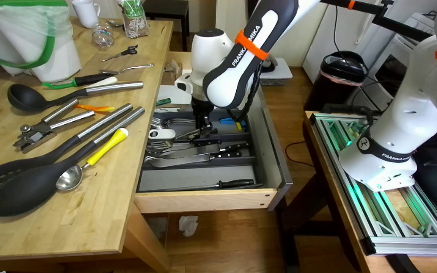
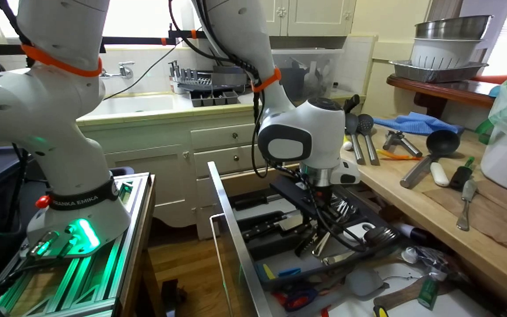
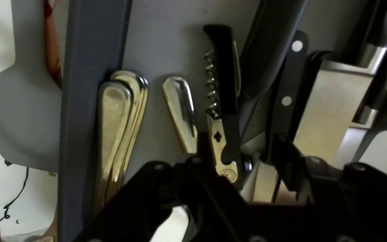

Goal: Move the peeler to the right.

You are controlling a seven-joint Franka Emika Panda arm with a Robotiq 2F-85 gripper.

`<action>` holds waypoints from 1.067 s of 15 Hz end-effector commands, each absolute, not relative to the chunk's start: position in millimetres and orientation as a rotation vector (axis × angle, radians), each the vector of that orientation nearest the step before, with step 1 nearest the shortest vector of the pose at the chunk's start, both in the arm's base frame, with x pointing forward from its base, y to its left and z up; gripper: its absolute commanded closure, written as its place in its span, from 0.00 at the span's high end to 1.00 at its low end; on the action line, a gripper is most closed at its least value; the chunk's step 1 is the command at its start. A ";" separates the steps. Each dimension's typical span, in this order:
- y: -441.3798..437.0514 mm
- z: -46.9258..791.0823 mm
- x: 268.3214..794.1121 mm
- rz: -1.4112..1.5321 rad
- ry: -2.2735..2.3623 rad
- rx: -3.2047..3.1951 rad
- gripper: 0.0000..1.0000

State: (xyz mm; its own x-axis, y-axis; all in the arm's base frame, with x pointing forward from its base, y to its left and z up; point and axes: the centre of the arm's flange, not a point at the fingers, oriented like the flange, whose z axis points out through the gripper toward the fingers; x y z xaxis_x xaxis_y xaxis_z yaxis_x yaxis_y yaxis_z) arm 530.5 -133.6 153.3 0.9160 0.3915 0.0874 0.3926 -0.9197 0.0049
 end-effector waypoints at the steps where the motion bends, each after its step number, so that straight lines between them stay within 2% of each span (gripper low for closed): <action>1: -135.1 139.7 538.2 -0.165 -0.657 -3.087 0.54; 3: -134.1 137.5 539.8 -0.178 -0.676 -3.094 0.56; 5: -132.6 135.2 540.6 -0.189 -0.698 -3.082 0.54; 9: -127.6 132.1 540.6 -0.191 -0.699 -3.054 0.38; 10: -127.3 131.1 540.6 -0.192 -0.703 -3.057 0.40; 11: -127.4 130.3 541.1 -0.194 -0.702 -3.056 0.37; 16: -131.7 129.9 539.9 -0.200 -0.697 -3.061 0.42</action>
